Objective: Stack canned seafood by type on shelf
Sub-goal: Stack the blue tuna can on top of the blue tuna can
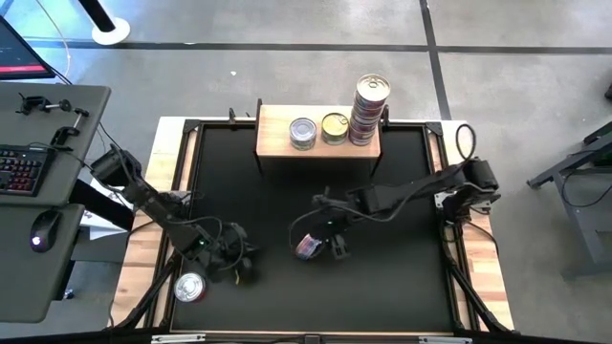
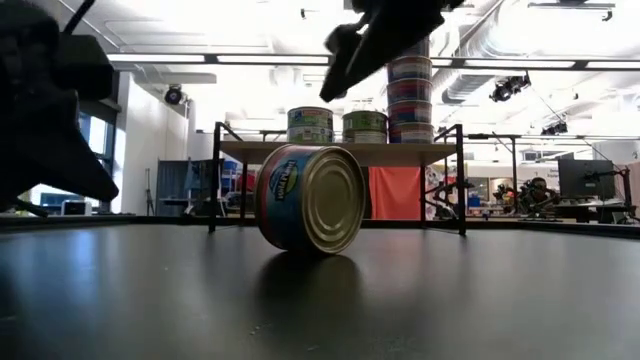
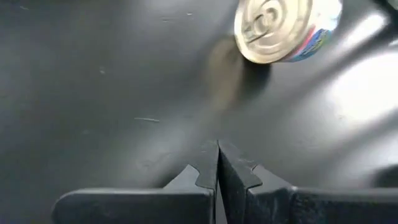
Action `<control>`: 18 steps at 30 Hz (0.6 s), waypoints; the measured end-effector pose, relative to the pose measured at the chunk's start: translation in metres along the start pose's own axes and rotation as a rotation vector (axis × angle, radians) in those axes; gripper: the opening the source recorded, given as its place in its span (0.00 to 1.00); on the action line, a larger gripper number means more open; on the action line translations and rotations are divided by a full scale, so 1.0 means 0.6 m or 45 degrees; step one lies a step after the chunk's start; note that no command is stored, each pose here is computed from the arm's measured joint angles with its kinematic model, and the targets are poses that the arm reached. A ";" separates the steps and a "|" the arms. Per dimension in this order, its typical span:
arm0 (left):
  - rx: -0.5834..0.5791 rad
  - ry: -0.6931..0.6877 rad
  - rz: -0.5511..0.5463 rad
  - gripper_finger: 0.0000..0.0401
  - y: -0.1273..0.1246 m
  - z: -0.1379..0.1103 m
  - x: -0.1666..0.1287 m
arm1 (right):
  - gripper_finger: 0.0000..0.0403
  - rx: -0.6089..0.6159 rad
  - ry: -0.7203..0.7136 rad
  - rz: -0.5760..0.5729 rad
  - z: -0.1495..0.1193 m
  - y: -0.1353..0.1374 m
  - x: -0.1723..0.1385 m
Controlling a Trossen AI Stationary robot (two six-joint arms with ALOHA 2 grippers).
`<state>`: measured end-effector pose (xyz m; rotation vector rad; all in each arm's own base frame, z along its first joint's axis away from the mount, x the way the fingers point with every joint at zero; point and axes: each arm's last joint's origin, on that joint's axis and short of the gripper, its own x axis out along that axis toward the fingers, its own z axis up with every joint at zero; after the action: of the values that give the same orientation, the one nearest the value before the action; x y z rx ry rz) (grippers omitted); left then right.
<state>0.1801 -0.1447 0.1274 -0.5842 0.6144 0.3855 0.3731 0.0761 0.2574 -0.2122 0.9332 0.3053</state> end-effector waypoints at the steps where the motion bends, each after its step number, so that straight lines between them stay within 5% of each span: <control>1: -0.023 -0.001 -0.010 0.00 -0.004 0.001 -0.001 | 0.72 -0.069 0.032 0.008 0.005 -0.001 0.004; 8: -0.065 -0.017 -0.048 0.00 -0.016 0.005 -0.003 | 0.75 -0.304 0.158 0.059 0.018 -0.004 0.048; 18: -0.026 -0.016 -0.037 0.00 -0.014 0.005 -0.003 | 0.75 -0.363 0.234 0.098 0.004 -0.004 0.101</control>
<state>0.1840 -0.1499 0.1339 -0.6089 0.5896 0.3679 0.4096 0.0847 0.2096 -0.4732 1.0798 0.4973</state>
